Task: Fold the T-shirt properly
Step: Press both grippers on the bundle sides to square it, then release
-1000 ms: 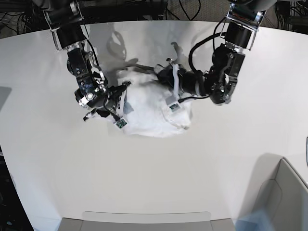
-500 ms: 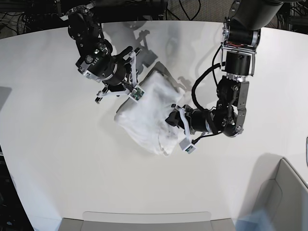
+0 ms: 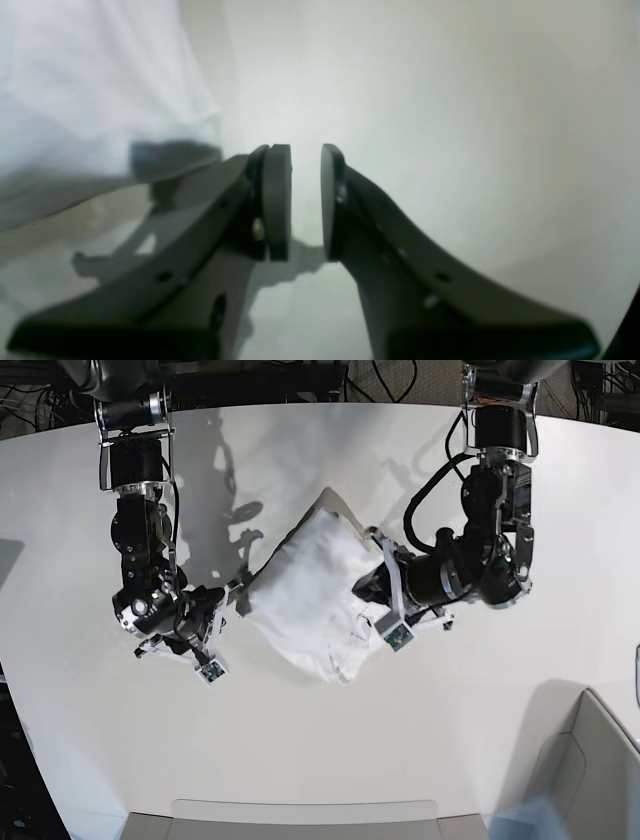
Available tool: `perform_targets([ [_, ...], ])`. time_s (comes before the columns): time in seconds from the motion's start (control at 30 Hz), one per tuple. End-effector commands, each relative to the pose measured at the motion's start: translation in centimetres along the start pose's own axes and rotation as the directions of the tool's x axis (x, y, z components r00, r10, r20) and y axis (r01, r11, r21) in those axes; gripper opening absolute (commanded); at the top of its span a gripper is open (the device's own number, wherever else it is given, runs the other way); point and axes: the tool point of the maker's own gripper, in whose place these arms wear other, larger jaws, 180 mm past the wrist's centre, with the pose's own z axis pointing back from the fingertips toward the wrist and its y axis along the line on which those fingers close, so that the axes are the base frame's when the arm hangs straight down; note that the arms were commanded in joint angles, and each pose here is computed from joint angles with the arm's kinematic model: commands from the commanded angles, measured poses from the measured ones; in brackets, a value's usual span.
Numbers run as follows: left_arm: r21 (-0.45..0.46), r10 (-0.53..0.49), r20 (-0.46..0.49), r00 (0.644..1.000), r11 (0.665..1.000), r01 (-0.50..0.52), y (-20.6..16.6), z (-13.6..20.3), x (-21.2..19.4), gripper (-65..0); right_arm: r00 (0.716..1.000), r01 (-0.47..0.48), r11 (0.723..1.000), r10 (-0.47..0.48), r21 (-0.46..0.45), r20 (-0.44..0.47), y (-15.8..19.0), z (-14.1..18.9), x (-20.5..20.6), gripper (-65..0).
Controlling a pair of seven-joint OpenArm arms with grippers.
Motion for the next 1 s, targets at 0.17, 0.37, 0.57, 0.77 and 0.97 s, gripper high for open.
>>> perform_targets([
  [0.17,-0.187,-0.133,-0.011,0.991,0.974,0.128,-7.0,-3.0,0.9,-65.0,0.998,0.045,0.998,-0.047,0.053,0.03,0.2,-2.5,-0.1,-55.0],
  [0.37,-0.255,-0.159,-0.078,0.984,0.958,0.134,-9.3,-5.1,-1.3,-65.0,0.999,0.041,0.993,-0.042,0.111,0.01,3.2,-3.4,-0.6,-55.0],
  [0.57,-0.131,0.002,-0.22,0.975,0.991,-0.032,-3.8,-6.8,-6.2,-65.0,0.992,-0.127,0.976,0.124,0.179,0.029,9.0,-2.9,-0.7,-55.0],
  [0.77,0.13,0.259,-0.113,0.959,0.961,-0.245,5.6,-1.5,-7.3,-65.0,0.976,-0.204,0.955,0.182,0.216,0.116,13.5,-0.3,-0.6,-55.0],
  [0.97,0.257,0.228,-0.049,0.972,0.944,-0.208,9.2,3.4,-5.4,-65.0,0.956,-0.243,0.953,0.205,0.181,0.208,14.1,3.1,-0.3,-55.0],
])
